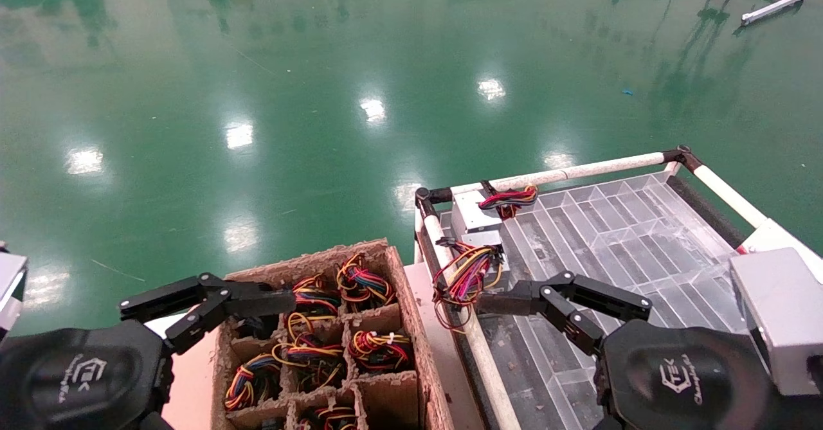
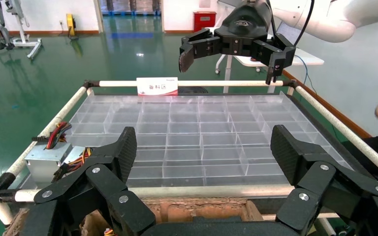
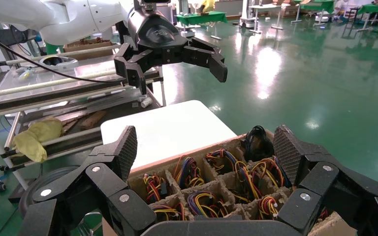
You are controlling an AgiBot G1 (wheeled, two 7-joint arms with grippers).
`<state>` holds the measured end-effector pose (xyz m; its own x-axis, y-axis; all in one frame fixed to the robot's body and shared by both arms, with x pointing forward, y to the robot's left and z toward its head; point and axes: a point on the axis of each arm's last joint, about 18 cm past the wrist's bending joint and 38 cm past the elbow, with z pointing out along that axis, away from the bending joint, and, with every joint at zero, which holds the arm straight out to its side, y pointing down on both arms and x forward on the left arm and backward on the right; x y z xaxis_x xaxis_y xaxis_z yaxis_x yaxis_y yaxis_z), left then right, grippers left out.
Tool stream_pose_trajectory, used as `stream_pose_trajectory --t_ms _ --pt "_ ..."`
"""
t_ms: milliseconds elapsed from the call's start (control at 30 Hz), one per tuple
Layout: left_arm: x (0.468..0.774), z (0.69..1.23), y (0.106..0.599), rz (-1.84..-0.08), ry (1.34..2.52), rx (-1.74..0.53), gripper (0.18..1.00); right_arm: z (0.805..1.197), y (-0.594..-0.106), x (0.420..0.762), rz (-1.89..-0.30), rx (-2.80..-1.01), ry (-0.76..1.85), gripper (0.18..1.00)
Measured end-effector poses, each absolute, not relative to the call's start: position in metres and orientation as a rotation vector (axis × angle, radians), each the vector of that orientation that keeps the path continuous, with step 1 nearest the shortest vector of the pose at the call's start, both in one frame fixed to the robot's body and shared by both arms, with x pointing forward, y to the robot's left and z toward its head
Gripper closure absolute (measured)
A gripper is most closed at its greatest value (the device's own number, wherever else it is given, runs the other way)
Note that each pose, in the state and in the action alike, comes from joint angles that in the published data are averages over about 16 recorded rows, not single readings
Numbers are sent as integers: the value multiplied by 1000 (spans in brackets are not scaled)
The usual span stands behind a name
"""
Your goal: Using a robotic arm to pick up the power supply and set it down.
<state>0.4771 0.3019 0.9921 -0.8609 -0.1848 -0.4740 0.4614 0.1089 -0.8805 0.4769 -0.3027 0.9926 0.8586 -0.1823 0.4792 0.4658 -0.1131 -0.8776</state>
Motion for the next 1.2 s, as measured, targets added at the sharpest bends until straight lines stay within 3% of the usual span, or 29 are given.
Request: stream_pose_trajectory --t_ms 400,600,1200 --pt "477 992 302 -1802 1920 268 261 993 -303 477 -557 -1595 -228 178" --pt "477 992 302 -1802 1920 268 347 993 -303 477 -557 -1595 -228 178" --pt "477 992 302 -1802 1920 268 768 977 -299 503 -610 -1683 -159 178"
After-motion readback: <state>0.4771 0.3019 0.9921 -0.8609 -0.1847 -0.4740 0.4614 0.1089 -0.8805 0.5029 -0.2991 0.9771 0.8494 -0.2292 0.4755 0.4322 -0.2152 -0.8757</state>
